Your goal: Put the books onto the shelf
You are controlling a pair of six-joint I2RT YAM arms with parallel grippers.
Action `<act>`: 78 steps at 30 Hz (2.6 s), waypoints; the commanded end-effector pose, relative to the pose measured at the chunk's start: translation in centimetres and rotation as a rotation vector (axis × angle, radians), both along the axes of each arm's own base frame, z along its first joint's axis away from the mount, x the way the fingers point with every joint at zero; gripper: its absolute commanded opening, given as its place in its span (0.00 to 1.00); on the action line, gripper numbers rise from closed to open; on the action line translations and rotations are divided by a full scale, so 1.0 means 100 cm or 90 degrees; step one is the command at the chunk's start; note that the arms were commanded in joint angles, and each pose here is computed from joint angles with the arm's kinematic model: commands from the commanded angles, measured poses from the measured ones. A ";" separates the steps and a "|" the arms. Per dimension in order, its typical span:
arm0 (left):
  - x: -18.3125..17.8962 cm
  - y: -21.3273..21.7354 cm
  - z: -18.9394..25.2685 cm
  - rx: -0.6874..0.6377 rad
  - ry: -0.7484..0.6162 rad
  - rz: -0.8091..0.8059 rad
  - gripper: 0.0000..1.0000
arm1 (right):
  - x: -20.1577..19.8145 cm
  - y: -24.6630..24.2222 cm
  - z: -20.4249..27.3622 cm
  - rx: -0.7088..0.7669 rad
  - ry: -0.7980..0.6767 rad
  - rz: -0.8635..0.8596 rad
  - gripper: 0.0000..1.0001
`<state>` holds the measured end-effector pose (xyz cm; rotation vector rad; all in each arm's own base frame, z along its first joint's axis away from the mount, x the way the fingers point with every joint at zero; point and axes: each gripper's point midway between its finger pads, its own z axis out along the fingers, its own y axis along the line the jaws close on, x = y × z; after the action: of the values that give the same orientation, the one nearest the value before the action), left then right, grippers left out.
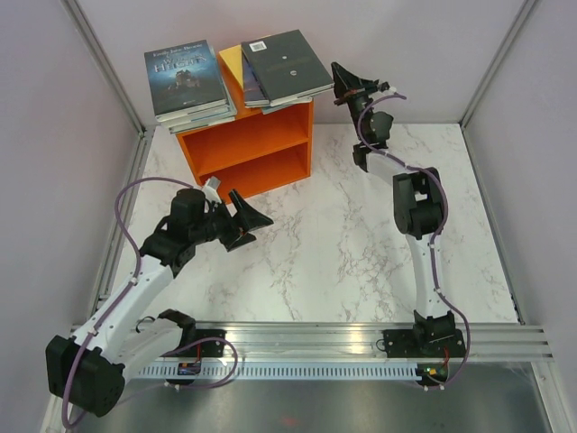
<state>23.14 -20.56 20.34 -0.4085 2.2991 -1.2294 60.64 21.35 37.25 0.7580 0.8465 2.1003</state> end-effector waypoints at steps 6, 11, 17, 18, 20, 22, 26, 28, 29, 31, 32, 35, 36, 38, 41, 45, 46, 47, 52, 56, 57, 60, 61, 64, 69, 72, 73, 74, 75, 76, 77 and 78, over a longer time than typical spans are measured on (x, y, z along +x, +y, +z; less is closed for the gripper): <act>-0.003 0.001 0.017 -0.003 -0.045 -0.022 0.91 | -0.076 -0.032 0.083 0.246 -0.208 0.076 0.00; -0.005 0.002 0.014 -0.002 -0.039 -0.021 0.91 | -0.080 -0.017 0.097 0.262 -0.229 0.084 0.00; -0.006 0.004 0.013 -0.001 -0.040 -0.018 0.91 | -0.084 0.007 0.106 0.227 -0.229 0.104 0.00; -0.006 0.004 0.014 -0.001 -0.042 -0.019 0.91 | -0.084 0.008 0.107 0.225 -0.229 0.103 0.00; -0.007 0.005 0.013 0.000 -0.040 -0.019 0.91 | -0.087 0.016 0.107 0.207 -0.231 0.114 0.00; -0.008 0.005 0.013 -0.001 -0.042 -0.020 0.91 | -0.086 0.019 0.107 0.201 -0.227 0.113 0.00; -0.009 0.007 0.013 -0.001 -0.047 -0.017 0.91 | -0.080 0.032 0.114 0.166 -0.218 0.122 0.00; -0.010 0.008 0.011 0.000 -0.044 -0.016 0.91 | -0.080 0.040 0.120 0.150 -0.224 0.128 0.00; -0.009 0.008 0.011 0.000 -0.044 -0.016 0.91 | -0.074 0.045 0.119 0.136 -0.211 0.125 0.00; -0.010 0.009 0.012 -0.001 -0.046 -0.016 0.91 | -0.074 0.054 0.121 0.116 -0.213 0.136 0.00; -0.010 0.010 0.012 -0.001 -0.047 -0.014 0.91 | -0.072 0.058 0.119 0.108 -0.206 0.137 0.00; -0.009 0.013 0.012 0.000 -0.049 -0.009 0.91 | -0.071 0.069 0.112 0.087 -0.192 0.148 0.00; -0.010 0.013 0.012 -0.001 -0.051 -0.010 0.91 | -0.071 0.074 0.110 0.073 -0.191 0.152 0.00; -0.011 0.014 0.012 -0.003 -0.051 -0.009 0.91 | -0.069 0.082 0.106 0.057 -0.177 0.155 0.00; -0.012 0.016 0.011 -0.005 -0.050 -0.009 0.91 | -0.065 0.094 0.101 0.036 -0.162 0.156 0.00; -0.013 0.017 0.013 -0.007 -0.053 -0.009 0.91 | -0.057 0.098 0.093 0.027 -0.151 0.151 0.00; -0.014 0.018 0.013 -0.007 -0.054 -0.008 0.91 | -0.056 0.097 0.091 0.029 -0.148 0.150 0.00; -0.014 0.018 0.013 -0.007 -0.055 -0.008 0.91 | -0.056 0.095 0.091 0.031 -0.151 0.148 0.00; -0.015 0.021 0.015 -0.007 -0.057 -0.006 0.91 | -0.055 0.079 0.098 0.031 -0.157 0.129 0.00; -0.016 0.022 0.021 -0.006 -0.065 -0.008 0.91 | -0.046 0.032 0.102 0.024 -0.170 0.086 0.00; -0.017 0.023 0.022 -0.003 -0.065 -0.009 0.91 | -0.051 0.018 0.111 0.025 -0.183 0.079 0.00; -0.017 0.025 0.029 0.005 -0.073 -0.008 0.90 | -0.044 -0.039 0.099 0.039 -0.168 0.038 0.00; -0.017 0.026 0.030 0.008 -0.074 -0.008 0.90 | -0.054 -0.058 0.102 0.058 -0.198 0.028 0.00; -0.018 0.031 0.036 0.023 -0.086 -0.001 0.90 | -0.061 -0.126 0.098 0.098 -0.204 -0.013 0.00; -0.015 0.036 0.042 0.045 -0.101 0.004 0.92 | -0.103 -0.187 0.110 0.061 -0.231 -0.046 0.15; -0.009 0.042 0.051 0.075 -0.121 0.010 0.92 | -0.134 -0.161 0.132 -0.076 -0.240 0.016 0.27; -0.007 0.044 0.053 0.086 -0.125 0.013 0.93 | -0.126 -0.149 0.128 -0.149 -0.205 0.004 0.37; -0.006 0.046 0.051 0.105 -0.125 0.009 0.93 | -0.157 -0.119 0.140 -0.264 -0.223 0.050 0.41; 0.000 0.050 0.061 0.118 -0.144 0.020 0.94 | -0.162 -0.107 0.134 -0.329 -0.209 0.046 0.46; 0.002 0.052 0.064 0.129 -0.151 0.023 0.95 | -0.150 -0.097 0.111 -0.376 -0.103 0.077 0.55; 0.005 0.054 0.062 0.148 -0.151 0.019 0.95 | -0.174 -0.078 0.114 -0.471 -0.153 0.063 0.57; 0.011 0.058 0.068 0.164 -0.166 0.034 0.97 | -0.177 -0.070 0.096 -0.487 -0.113 0.081 0.59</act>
<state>22.92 -16.31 25.62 -0.2829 2.2145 -1.0419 51.86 7.21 45.29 0.5298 1.1910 1.8087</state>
